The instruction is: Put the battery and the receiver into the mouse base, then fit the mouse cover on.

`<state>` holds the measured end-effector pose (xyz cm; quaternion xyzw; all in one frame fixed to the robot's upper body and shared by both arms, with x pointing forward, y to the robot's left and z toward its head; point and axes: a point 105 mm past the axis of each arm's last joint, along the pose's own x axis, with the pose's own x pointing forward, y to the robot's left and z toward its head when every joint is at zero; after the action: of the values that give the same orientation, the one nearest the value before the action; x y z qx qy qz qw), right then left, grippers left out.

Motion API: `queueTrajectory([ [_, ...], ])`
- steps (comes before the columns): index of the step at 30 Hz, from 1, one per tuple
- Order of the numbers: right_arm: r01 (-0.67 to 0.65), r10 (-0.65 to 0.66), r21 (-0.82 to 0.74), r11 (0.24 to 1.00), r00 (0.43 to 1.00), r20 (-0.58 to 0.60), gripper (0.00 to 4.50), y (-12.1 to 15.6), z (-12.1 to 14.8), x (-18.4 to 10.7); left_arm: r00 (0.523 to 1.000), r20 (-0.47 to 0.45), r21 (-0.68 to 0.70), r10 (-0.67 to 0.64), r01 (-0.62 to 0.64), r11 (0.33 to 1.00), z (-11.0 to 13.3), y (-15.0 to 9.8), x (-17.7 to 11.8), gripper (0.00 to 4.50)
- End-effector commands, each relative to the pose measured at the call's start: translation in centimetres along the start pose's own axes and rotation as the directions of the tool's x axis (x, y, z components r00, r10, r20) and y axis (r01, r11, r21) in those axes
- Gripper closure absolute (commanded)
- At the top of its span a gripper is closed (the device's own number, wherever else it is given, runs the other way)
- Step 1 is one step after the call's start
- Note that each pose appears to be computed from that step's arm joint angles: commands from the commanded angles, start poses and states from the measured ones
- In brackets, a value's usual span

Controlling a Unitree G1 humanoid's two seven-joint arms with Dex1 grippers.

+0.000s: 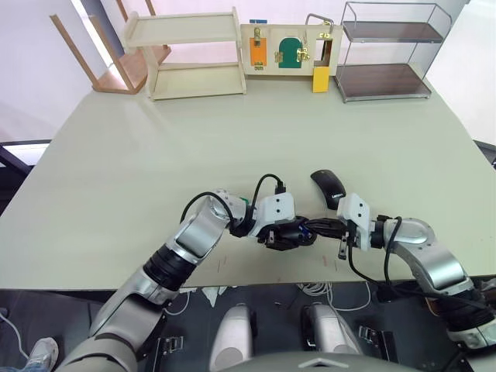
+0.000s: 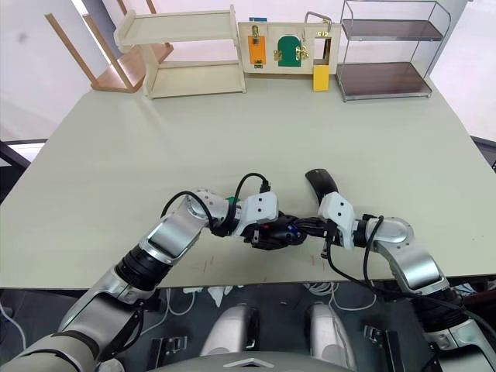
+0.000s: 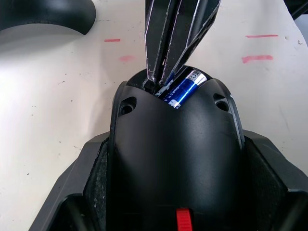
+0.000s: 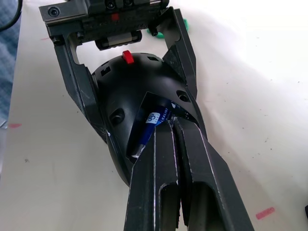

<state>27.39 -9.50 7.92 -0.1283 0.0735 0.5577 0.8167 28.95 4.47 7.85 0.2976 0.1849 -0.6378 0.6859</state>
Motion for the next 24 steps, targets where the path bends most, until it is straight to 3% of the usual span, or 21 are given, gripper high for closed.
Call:
queueTrajectory([
  [1, 0.022, -0.020, -0.046, 0.999, 0.999, 0.030, 4.44, 0.1, 0.5, -0.3, 0.998, -0.046, -0.039, -0.043, 0.041, 0.998, -1.5, -1.0, 0.3, 1.51],
  [3, 0.038, -0.031, -0.074, 0.997, 0.994, 0.101, 4.44, 0.1, 1.5, -0.8, 0.998, -0.046, -0.038, -0.040, 0.038, 0.999, -1.5, -0.9, 0.3, 1.51],
  [11, 0.059, -0.044, -0.123, 0.991, 0.992, 0.122, 4.44, -0.3, 1.0, -3.7, 0.998, -0.052, -0.035, -0.037, 0.035, 0.999, -1.8, -1.1, 0.2, 1.51],
  [14, 0.034, -0.008, -0.153, 0.988, 0.985, 0.171, 4.44, -0.1, 1.0, -5.4, 0.998, -0.050, -0.032, -0.031, 0.030, 0.999, -1.7, -1.0, 0.1, 1.51],
  [18, -0.037, 0.052, -0.083, 0.996, 0.981, 0.187, 4.44, -0.2, 0.2, -7.4, 0.998, -0.051, -0.027, -0.028, 0.026, 0.999, -1.6, -0.9, 0.0, 1.51],
  [21, -0.027, 0.043, -0.083, 0.996, 0.979, 0.199, 3.71, -1.0, -0.2, -8.8, 0.999, -0.049, -0.023, -0.022, 0.021, 1.000, -1.4, -0.7, -0.1, 1.51],
  [24, -0.024, 0.045, -0.093, 0.995, 0.972, 0.229, 2.12, -1.2, -0.3, -9.4, 0.999, -0.047, -0.024, -0.018, 0.017, 1.000, -1.3, -0.7, 0.0, 1.51],
])
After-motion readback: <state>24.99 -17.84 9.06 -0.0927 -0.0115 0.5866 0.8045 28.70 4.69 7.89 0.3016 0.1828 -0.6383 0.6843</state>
